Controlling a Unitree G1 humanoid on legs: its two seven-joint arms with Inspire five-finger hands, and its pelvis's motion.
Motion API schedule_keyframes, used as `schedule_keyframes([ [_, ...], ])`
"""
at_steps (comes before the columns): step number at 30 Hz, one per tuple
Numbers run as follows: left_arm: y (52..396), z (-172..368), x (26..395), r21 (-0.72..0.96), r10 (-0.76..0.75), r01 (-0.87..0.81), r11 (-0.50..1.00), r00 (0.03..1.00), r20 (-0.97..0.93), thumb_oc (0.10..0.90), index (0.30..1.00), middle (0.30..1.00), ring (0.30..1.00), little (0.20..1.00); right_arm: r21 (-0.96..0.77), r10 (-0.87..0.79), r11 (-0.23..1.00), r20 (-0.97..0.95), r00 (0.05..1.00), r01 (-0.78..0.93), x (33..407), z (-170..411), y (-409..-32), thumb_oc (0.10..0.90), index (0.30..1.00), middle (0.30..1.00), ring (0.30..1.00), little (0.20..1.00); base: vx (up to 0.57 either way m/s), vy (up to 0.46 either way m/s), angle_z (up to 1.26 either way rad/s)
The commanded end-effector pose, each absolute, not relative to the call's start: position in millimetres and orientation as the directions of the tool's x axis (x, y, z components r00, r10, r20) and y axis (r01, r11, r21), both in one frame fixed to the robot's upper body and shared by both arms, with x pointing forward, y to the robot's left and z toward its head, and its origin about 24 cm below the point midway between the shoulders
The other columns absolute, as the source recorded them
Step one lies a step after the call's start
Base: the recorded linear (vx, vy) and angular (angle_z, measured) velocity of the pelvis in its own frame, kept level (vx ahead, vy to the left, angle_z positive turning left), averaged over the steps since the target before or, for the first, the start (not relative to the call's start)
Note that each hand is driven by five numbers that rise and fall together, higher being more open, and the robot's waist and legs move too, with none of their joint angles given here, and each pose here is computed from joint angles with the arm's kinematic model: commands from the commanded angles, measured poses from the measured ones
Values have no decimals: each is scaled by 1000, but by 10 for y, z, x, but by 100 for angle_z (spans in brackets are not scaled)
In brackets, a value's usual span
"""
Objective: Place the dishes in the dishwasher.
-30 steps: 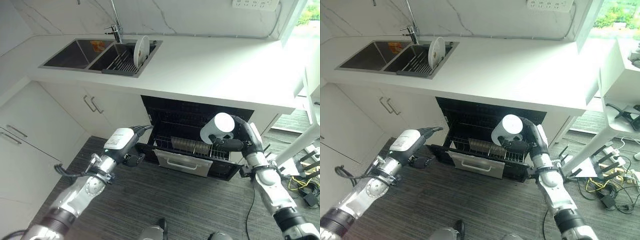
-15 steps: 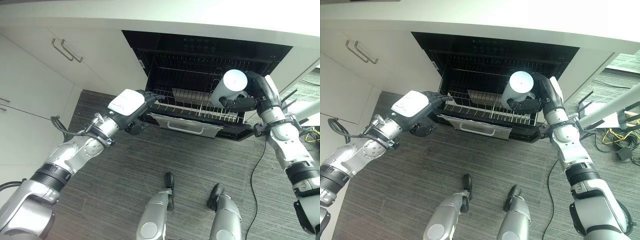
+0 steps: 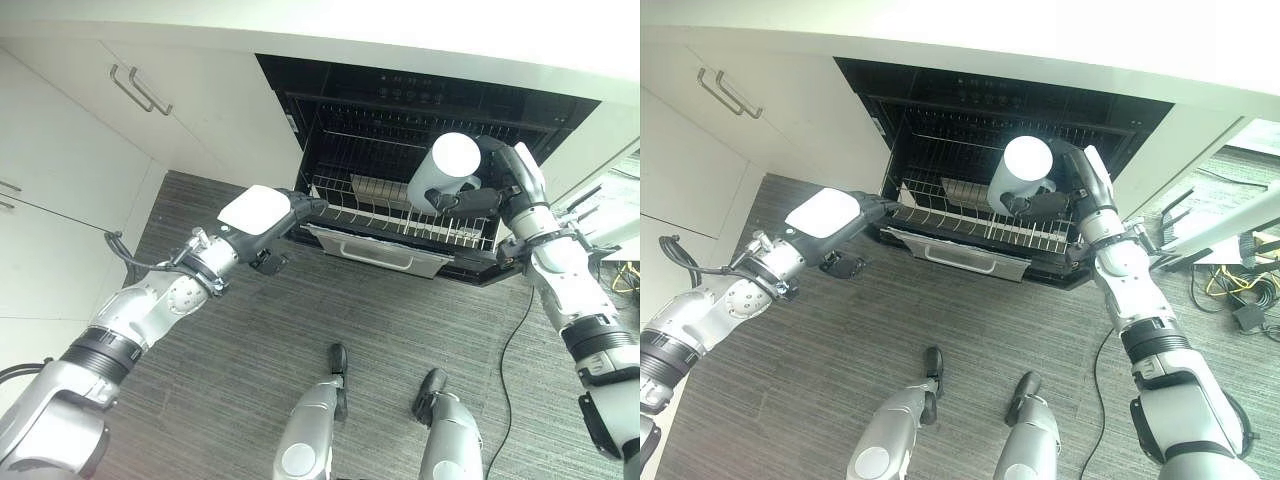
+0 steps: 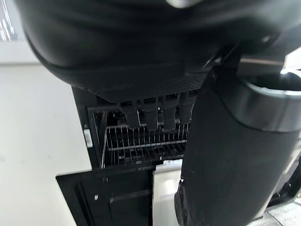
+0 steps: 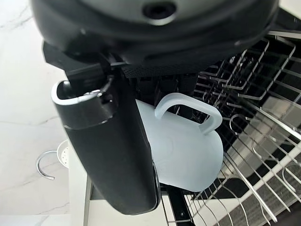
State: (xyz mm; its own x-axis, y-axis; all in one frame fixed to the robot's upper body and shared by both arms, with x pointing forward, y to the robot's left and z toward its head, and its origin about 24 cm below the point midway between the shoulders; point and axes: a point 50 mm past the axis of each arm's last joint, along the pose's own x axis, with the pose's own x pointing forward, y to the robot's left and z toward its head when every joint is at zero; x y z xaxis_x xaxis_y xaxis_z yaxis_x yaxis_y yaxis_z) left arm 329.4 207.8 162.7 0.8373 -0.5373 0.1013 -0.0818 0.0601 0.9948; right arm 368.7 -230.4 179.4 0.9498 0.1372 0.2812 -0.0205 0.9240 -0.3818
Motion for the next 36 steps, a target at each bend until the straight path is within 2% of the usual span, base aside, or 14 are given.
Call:
schedule_keyframes([
  [1, 1993, 2201, 3320, 947, -552, -289, 137, 772, 315, 800, 900, 900, 900, 900, -385, 184, 923, 510, 841, 31, 3713, 2497, -2152, 400, 300, 300, 300, 300, -31, 24, 2],
  [11, 2002, 2251, 3307, 942, -546, -308, 136, 770, 331, 800, 900, 900, 900, 900, -409, 109, 906, 476, 873, 110, 3740, 2329, -2356, 400, 300, 300, 300, 300, -18, 13, 2],
  [19, 2011, 2267, 3299, 939, -534, -312, 141, 775, 338, 800, 900, 900, 900, 900, -359, -1, 898, 578, 816, 256, 3682, 2410, -2452, 400, 300, 300, 300, 300, -27, 21, -1],
  [23, 2014, 2243, 3280, 937, -523, -311, 157, 779, 346, 800, 900, 900, 900, 900, -386, -3, 885, 553, 833, 259, 3682, 2350, -2482, 400, 300, 300, 300, 300, -18, 39, -4],
  [29, 2031, 2223, 3256, 935, -526, -315, 161, 775, 352, 800, 900, 900, 900, 900, -431, -39, 873, 407, 913, 229, 3712, 2065, -2647, 400, 300, 300, 300, 300, -3, 5, -2],
  [36, 2022, 2204, 3254, 936, -531, -314, 158, 773, 349, 800, 900, 900, 900, 900, -488, -18, 850, 351, 936, 199, 3719, 1952, -2670, 400, 300, 300, 300, 300, -5, -2, 0],
])
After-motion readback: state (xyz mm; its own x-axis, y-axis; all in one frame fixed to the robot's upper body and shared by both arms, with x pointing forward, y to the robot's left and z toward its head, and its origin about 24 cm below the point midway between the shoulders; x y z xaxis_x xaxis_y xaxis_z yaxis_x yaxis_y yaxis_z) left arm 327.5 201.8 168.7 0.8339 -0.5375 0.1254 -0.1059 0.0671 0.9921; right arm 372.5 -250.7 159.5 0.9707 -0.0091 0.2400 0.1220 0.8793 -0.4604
